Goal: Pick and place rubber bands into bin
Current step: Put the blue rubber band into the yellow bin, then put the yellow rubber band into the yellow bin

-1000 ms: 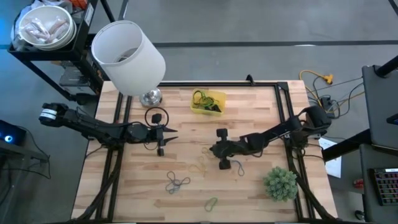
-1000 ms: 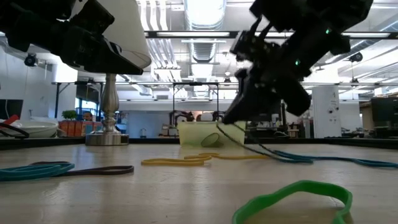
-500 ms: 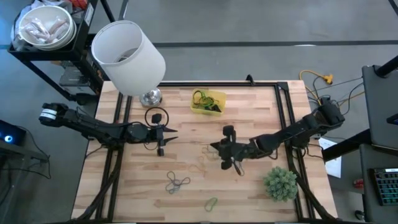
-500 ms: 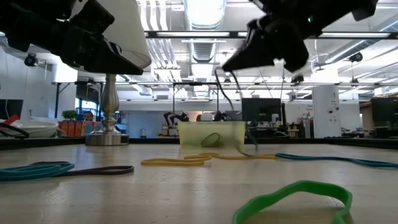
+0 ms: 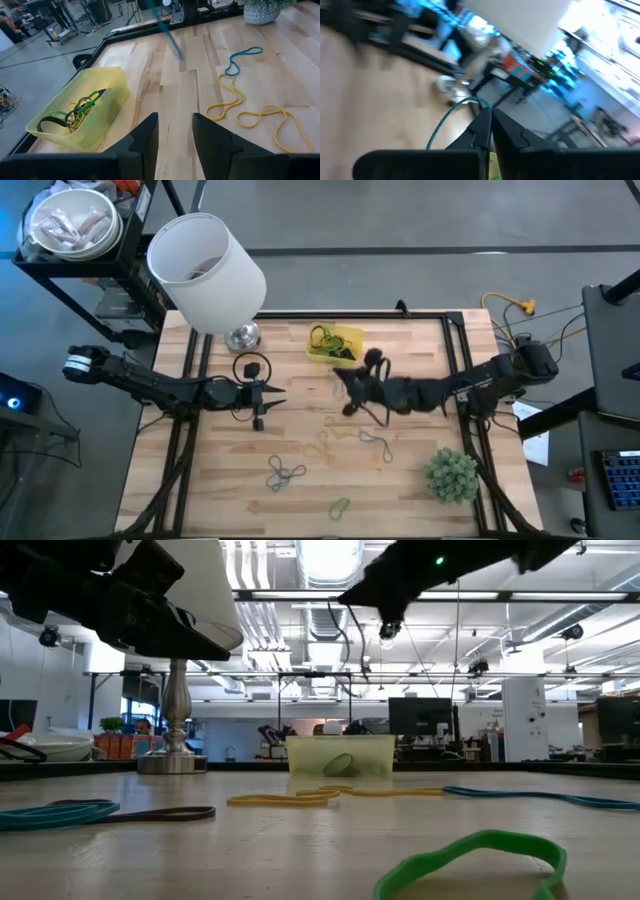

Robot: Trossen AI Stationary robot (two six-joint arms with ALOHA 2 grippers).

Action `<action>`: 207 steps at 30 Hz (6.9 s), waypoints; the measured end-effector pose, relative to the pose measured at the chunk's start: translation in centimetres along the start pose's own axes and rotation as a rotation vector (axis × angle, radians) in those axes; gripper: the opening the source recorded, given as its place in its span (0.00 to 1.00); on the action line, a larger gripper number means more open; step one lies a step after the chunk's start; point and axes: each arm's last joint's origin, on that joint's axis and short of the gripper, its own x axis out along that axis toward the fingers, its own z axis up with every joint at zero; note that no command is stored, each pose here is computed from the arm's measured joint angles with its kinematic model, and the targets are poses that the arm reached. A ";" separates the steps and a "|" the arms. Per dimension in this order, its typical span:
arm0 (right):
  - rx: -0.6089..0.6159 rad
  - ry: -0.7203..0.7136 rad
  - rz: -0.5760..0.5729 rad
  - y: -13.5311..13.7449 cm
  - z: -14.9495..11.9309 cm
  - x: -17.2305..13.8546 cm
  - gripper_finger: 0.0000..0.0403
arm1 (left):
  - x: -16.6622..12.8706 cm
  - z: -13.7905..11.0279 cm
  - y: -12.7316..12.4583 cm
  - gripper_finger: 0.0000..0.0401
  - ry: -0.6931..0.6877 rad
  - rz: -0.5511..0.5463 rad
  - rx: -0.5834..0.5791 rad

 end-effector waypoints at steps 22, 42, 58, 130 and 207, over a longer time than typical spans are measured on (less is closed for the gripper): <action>0.377 0.172 -0.126 -10.4 -8.1 6.4 0.02 | 0.0 0.0 0.0 0.26 -0.003 0.001 -0.001; 0.457 0.330 -0.115 -9.1 -12.4 9.3 0.02 | 1.3 -0.5 -0.5 0.26 0.009 0.012 0.042; 0.491 0.479 0.035 -9.0 -12.4 10.8 0.08 | 1.7 -0.5 -0.6 0.26 -0.002 0.019 0.058; 0.231 0.697 0.670 6.0 -5.7 -1.2 0.15 | 12.4 -1.5 -10.8 0.26 0.306 -0.437 0.068; 0.240 0.680 0.669 6.0 -5.5 -1.1 0.15 | 13.6 -1.1 -10.9 0.00 0.342 -0.364 0.099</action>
